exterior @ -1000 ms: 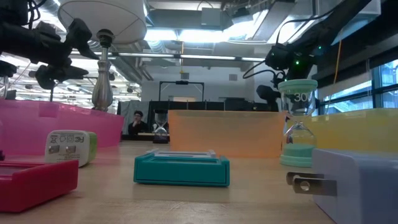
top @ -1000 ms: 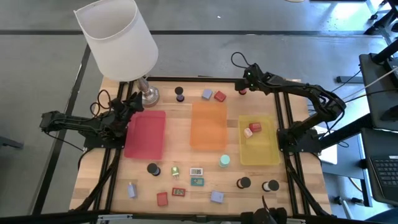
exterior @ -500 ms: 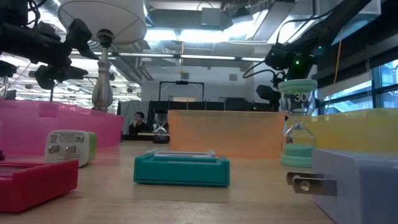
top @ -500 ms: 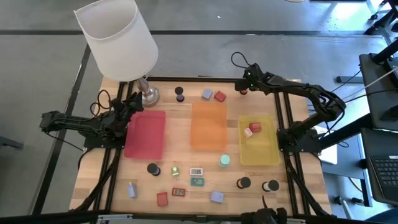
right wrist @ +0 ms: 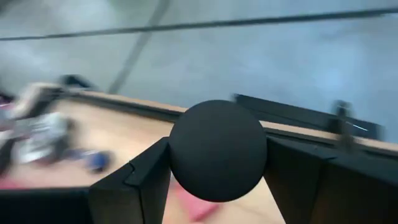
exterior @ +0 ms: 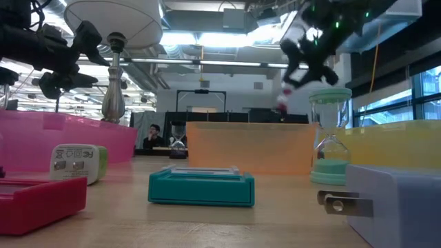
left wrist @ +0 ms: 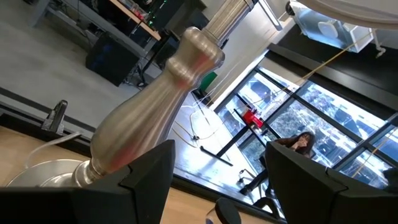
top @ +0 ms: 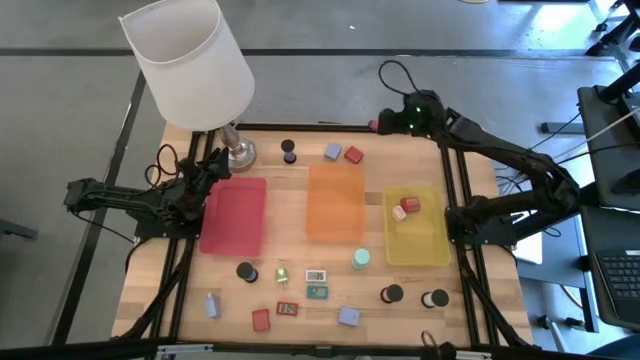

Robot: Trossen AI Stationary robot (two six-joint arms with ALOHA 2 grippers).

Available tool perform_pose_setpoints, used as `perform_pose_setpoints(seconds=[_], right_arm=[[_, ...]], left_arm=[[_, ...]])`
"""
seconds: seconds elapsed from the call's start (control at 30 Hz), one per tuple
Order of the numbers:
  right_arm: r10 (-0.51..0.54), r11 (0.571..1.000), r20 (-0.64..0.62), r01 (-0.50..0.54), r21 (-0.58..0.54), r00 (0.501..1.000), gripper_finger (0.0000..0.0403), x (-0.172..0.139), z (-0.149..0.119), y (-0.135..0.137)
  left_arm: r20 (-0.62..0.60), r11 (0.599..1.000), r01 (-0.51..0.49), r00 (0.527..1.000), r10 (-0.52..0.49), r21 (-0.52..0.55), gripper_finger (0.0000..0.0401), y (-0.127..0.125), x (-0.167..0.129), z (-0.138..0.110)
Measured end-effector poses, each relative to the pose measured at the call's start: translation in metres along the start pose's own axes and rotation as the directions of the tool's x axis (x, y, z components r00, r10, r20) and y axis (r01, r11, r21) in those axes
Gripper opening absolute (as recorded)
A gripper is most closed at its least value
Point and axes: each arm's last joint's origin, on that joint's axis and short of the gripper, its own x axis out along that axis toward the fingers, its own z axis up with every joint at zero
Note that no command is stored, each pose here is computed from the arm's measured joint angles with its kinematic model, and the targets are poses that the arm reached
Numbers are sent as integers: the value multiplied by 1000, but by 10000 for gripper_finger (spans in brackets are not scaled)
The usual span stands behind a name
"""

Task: Pick & Place Office items
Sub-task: Put the red hourglass into the orange bin

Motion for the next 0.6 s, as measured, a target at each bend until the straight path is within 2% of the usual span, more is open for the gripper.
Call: perform_pose_setpoints(seconds=[0.27, 0.43, 0.6], right_arm=[[182, 978, -86, -190, -90, 979, 214, -19, -32, 54], [234, 956, -161, -257, -141, 959, 214, -22, -54, 75], [225, 944, -241, -272, -186, 944, 214, -14, -76, 87]], left_arm=[[0, 1000, -1, 1000, 1, 1, 246, 0, 0, 0], [1, 1000, -1, 1000, 1, 1, 246, 0, 0, 0], [1, 1000, -1, 1000, 1, 1, 246, 0, 0, 0]])
